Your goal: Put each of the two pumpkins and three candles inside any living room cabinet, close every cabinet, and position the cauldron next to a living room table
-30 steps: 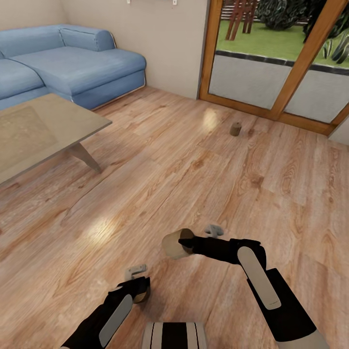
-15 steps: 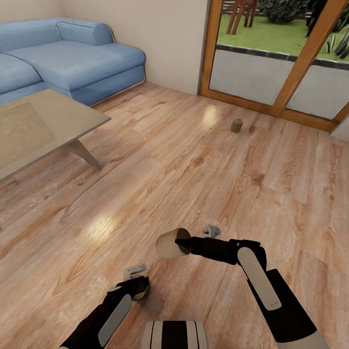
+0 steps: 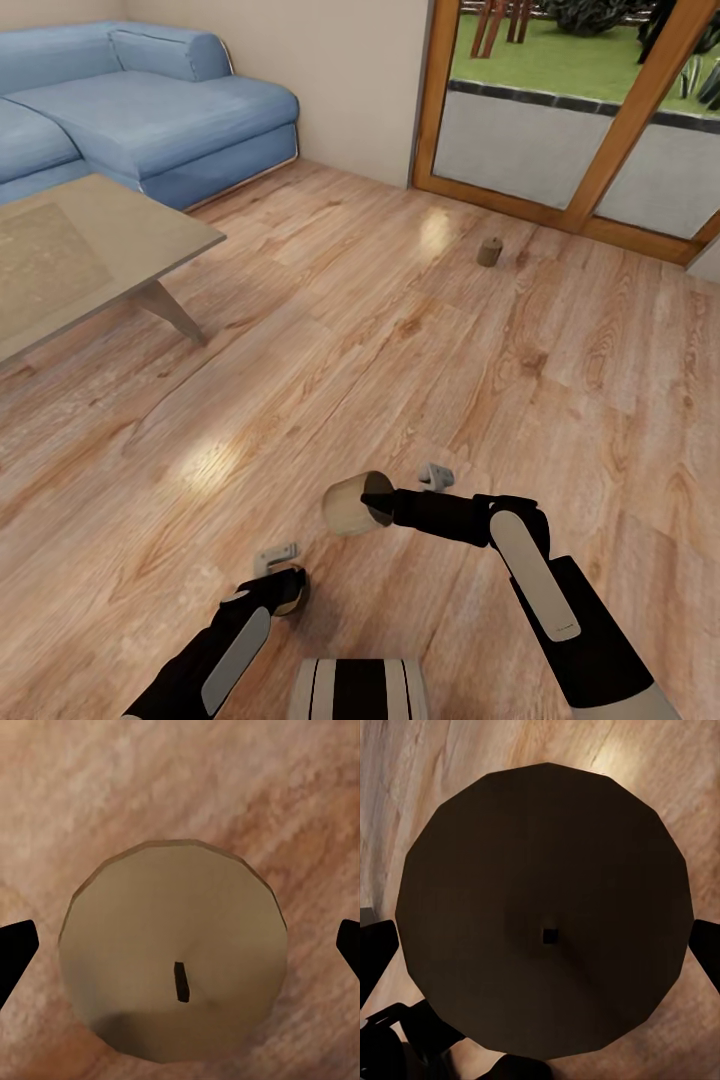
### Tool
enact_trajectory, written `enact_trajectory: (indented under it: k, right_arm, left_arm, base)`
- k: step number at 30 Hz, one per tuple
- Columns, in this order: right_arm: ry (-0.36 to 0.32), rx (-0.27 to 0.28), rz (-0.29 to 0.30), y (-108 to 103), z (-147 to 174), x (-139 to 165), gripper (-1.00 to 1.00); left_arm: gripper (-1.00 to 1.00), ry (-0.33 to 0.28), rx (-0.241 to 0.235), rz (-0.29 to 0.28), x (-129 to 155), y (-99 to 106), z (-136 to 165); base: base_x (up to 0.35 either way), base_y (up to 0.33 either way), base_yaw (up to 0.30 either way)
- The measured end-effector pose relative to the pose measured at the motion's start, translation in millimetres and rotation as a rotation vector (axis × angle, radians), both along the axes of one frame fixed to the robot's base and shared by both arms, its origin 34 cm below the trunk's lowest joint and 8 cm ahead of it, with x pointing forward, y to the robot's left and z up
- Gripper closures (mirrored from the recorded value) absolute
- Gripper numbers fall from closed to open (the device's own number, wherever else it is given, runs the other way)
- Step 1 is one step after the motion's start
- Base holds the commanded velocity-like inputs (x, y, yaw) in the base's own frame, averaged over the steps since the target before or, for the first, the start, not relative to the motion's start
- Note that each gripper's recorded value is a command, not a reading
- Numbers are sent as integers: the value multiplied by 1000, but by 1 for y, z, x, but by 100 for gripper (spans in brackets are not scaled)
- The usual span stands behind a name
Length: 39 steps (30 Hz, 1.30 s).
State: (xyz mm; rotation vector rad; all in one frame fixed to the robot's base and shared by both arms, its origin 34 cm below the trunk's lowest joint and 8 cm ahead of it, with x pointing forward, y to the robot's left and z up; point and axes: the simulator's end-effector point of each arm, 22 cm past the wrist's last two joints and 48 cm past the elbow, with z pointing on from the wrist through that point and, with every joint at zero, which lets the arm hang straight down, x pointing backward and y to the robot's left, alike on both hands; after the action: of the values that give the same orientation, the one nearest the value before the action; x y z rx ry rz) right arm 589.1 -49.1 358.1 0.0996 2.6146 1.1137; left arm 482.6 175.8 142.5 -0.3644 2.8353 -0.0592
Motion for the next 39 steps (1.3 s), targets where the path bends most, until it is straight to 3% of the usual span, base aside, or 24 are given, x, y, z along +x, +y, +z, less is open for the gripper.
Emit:
enact_trajectory:
  k: [23,39]
  right_arm:
    - [58,-2,0,0,-31,-9,100]
    - [59,-1,0,0,-31,-9,100]
  left_arm:
    - [-100,57,0,1,-21,0,-24]
    - [-100,57,-1,1,-21,-1,-24]
  base:
    - [0,0,0]
    - [27,0,0]
